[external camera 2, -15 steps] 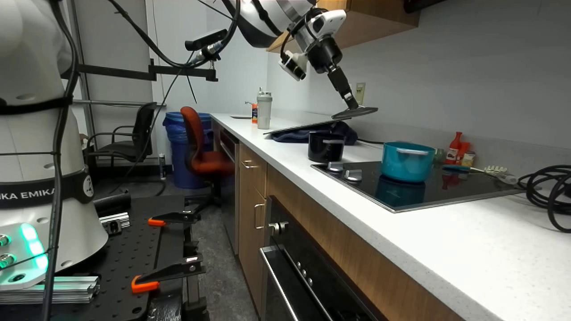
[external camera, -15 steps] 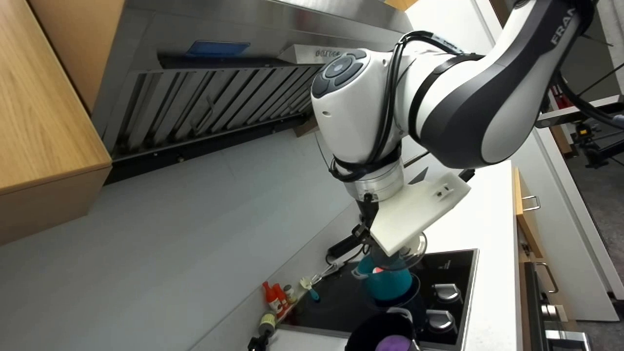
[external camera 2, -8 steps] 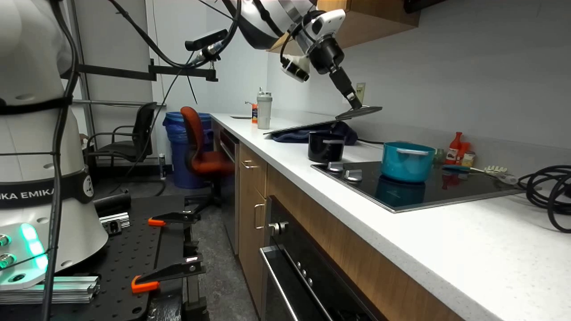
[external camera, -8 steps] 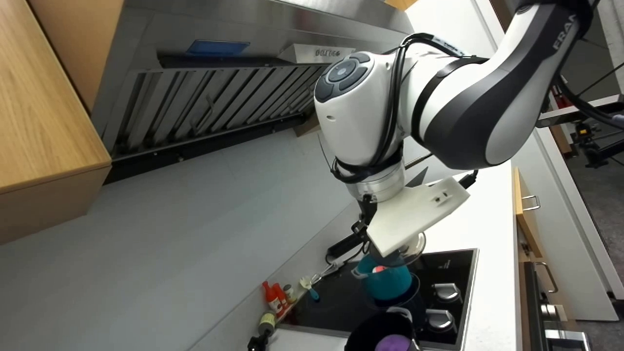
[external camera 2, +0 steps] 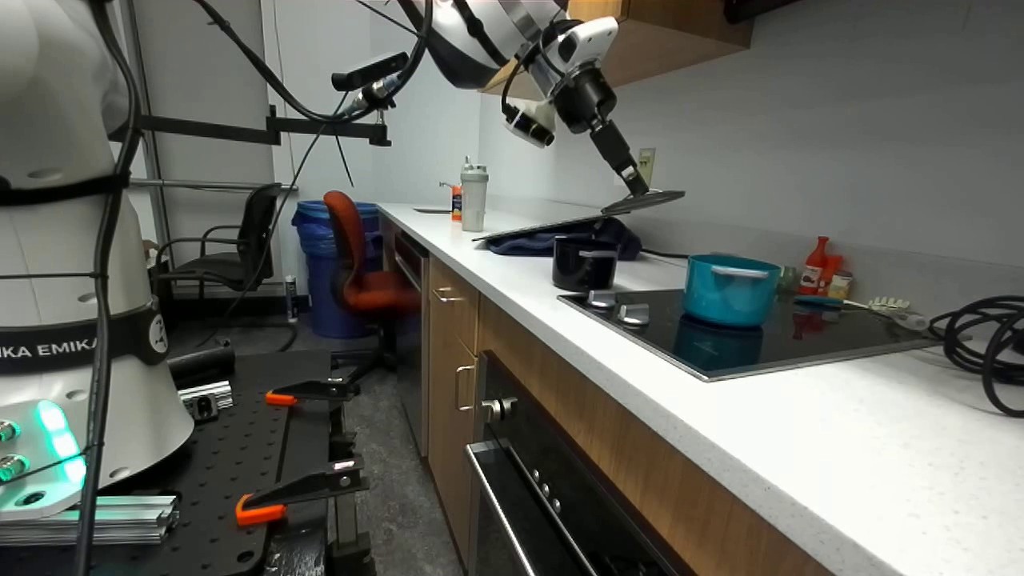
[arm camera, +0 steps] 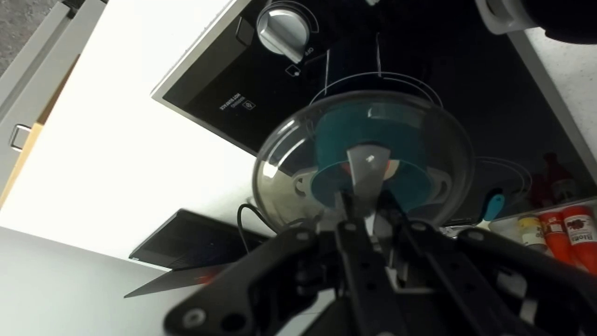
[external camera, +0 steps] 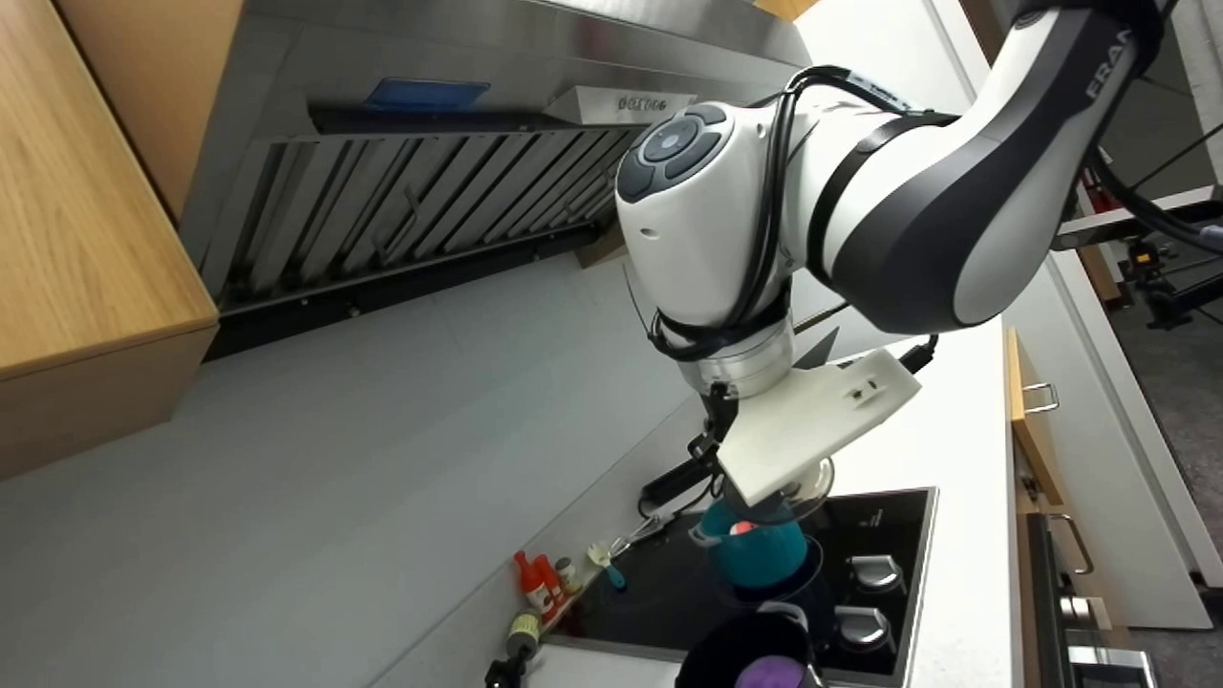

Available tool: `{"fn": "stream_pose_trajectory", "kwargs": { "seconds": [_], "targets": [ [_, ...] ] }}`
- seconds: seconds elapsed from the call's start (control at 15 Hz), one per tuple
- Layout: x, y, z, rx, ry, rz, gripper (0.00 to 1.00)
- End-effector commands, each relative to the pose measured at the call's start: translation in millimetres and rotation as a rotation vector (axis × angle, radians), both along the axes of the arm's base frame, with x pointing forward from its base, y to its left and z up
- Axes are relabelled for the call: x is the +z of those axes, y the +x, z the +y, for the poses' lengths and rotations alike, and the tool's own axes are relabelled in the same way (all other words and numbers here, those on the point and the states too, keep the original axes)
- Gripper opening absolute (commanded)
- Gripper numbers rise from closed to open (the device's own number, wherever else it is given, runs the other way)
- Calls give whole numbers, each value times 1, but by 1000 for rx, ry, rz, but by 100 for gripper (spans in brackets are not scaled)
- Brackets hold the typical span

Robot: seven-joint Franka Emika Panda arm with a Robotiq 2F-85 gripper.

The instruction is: Place the lid on the blue pot

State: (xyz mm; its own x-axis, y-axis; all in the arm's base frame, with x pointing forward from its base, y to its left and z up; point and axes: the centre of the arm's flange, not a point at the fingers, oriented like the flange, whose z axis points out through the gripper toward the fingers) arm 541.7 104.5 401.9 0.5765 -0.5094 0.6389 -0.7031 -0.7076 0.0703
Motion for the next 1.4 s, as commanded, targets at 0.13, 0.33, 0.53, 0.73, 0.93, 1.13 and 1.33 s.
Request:
{"fn": "stream_pose_trajectory", "kwargs": {
  "seconds": [0.13, 0.33, 0.53, 0.73, 0.93, 1.13, 1.33],
  "targets": [
    [0, 0, 0, 0, 0, 0, 14],
    [0, 0, 0, 0, 0, 0, 14],
    [0, 0, 0, 0, 0, 0, 4],
    [-1, 10, -7, -10, -8, -13, 4],
    [0, 22, -18, -35, -2, -24, 4],
    [-1, 34, -28, -63, 12, -31, 4],
    [-7, 47, -34, -83, 25, -38, 4]
  ]
}}
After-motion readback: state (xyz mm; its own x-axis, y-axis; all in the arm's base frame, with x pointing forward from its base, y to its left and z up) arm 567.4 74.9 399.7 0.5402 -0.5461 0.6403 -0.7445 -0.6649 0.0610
